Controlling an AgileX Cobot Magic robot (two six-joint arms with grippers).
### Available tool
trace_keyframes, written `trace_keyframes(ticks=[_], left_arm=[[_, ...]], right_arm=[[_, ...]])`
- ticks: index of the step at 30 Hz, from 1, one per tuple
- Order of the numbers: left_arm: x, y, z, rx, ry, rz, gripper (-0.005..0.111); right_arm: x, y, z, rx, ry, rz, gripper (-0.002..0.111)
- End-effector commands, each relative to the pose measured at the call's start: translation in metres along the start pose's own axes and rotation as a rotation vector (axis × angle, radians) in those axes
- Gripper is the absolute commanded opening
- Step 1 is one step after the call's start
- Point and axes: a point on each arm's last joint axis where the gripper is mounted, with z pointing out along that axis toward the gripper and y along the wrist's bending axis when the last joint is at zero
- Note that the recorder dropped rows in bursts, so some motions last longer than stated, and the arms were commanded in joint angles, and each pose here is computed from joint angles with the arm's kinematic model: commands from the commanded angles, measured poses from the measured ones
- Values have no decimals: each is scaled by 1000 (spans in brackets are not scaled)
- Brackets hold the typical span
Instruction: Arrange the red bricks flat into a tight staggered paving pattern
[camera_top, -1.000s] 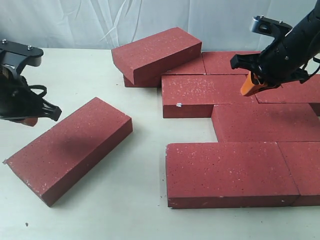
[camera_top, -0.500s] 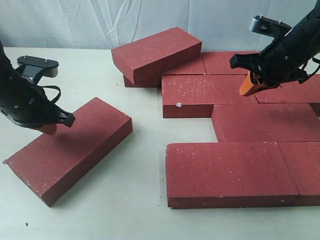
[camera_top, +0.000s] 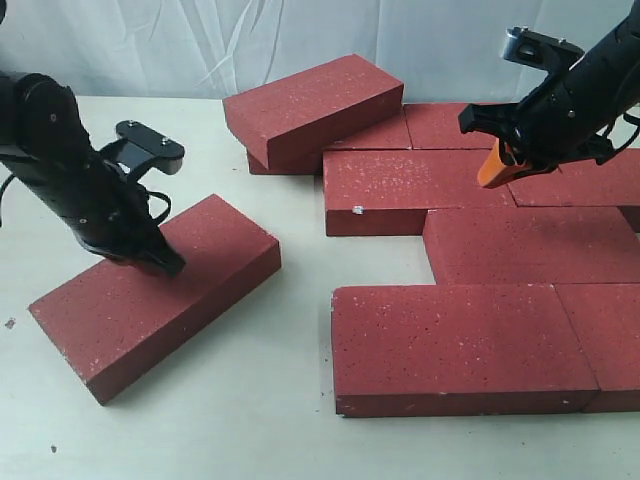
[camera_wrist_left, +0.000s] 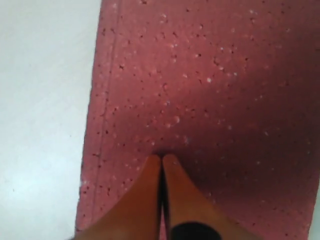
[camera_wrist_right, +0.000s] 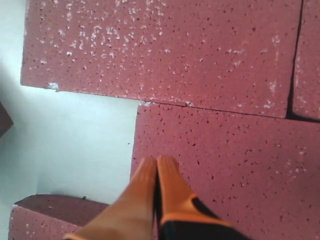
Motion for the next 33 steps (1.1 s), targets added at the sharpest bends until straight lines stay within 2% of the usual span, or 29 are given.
trace_keyframes(ticks=[1, 5, 10, 14, 16, 18, 19, 20, 21, 23, 27, 33], left_arm=[[-4, -16, 10, 20, -8, 365, 0], [-10, -15, 10, -27, -55, 617, 0], [-21, -14, -11, -61, -114, 573, 0], [-29, -14, -39, -85, -187, 463, 0], [-32, -15, -60, -98, -245, 368, 0], [-35, -16, -75, -89, -293, 200, 0], [-38, -16, -81, -52, -309, -27, 0], [-39, -16, -81, -33, -304, -132, 0], [-38, -17, -81, -21, -279, -182, 0], [-34, -17, -73, -6, -217, -233, 0], [-30, -16, -48, 5, -81, -254, 0], [-29, -16, -31, 14, -27, -257, 0]], right_arm=[[-3, -1, 0, 1, -33, -2, -1], [-3, -1, 0, 0, -39, -1, -1], [-3, -1, 0, 0, -39, -1, -1], [-4, -1, 0, 1, -41, -3, -1], [-4, -1, 0, -1, -41, -1, -1], [-4, -1, 0, -1, -41, -1, -1], [-4, -1, 0, 0, -44, -1, -1], [-4, -1, 0, 0, -44, -1, -1], [-4, -1, 0, 0, -44, -1, -1], [-4, -1, 0, 0, -44, -1, -1], [-4, -1, 0, -2, -44, 0, -1], [-4, -1, 0, -1, -44, 0, -1]])
